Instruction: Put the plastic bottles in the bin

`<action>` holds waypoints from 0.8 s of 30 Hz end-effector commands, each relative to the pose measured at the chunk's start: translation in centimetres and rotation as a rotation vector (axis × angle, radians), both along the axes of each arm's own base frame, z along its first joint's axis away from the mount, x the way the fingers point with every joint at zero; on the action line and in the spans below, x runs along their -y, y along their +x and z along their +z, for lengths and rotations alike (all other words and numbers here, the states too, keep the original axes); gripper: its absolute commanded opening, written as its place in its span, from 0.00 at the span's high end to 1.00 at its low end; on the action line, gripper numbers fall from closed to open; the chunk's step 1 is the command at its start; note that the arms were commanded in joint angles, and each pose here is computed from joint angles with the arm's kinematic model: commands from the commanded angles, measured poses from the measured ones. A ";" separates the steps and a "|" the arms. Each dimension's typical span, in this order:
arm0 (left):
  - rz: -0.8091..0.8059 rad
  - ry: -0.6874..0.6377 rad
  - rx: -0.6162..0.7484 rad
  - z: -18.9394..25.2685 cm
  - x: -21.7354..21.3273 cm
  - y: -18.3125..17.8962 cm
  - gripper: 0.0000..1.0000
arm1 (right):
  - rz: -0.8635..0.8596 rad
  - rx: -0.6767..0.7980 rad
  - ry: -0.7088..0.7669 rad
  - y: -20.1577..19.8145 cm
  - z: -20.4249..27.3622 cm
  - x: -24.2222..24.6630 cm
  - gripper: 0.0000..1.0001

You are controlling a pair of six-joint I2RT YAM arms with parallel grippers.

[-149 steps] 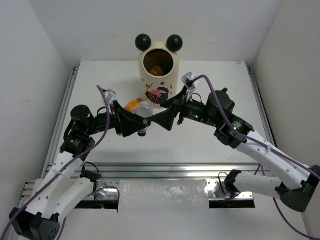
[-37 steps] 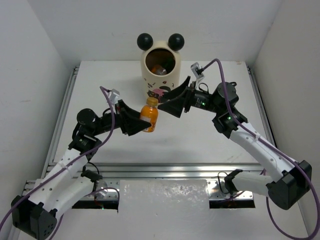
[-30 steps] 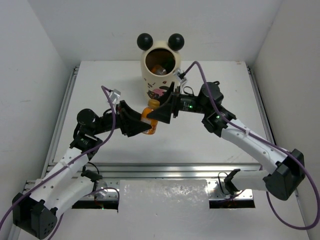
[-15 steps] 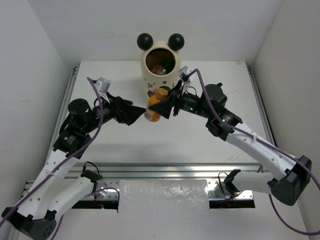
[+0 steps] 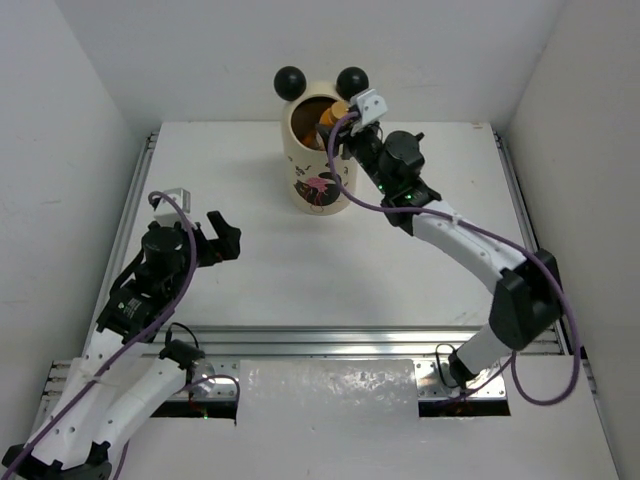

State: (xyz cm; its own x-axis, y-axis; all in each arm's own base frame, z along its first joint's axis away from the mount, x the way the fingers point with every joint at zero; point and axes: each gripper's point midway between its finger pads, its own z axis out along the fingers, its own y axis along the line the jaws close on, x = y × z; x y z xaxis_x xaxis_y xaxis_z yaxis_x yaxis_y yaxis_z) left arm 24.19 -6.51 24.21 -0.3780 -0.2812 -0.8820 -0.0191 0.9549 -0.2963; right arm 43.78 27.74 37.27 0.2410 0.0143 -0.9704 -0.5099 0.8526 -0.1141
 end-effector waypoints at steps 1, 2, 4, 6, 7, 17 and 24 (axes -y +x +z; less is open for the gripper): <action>-0.022 0.006 0.038 0.7 0.4 0.4 0.00 | -0.019 0.261 -0.032 1.5 4.8 -0.8 1.00; -0.025 0.007 0.037 0.7 0.4 0.4 0.01 | -0.023 0.271 -0.041 2.2 4.7 -1.1 1.00; -0.032 0.003 0.039 0.7 0.6 0.4 0.00 | -0.037 0.285 -0.061 3.9 4.5 -1.7 1.00; -0.043 -0.001 0.045 0.8 0.7 0.3 0.00 | -0.028 0.312 -0.070 4.7 4.8 -2.1 0.98; -0.053 -0.004 0.045 0.8 0.9 0.3 0.00 | -0.025 0.306 -0.095 5.5 3.7 -2.6 0.98; -0.103 -0.008 0.042 0.7 1.9 0.2 0.00 | -0.101 0.276 -0.144 9.8 -0.3 -2.5 0.17; -0.125 -0.009 0.046 0.7 2.4 0.1 0.00 | -0.117 0.221 -0.135 8.9 -1.1 -1.3 0.01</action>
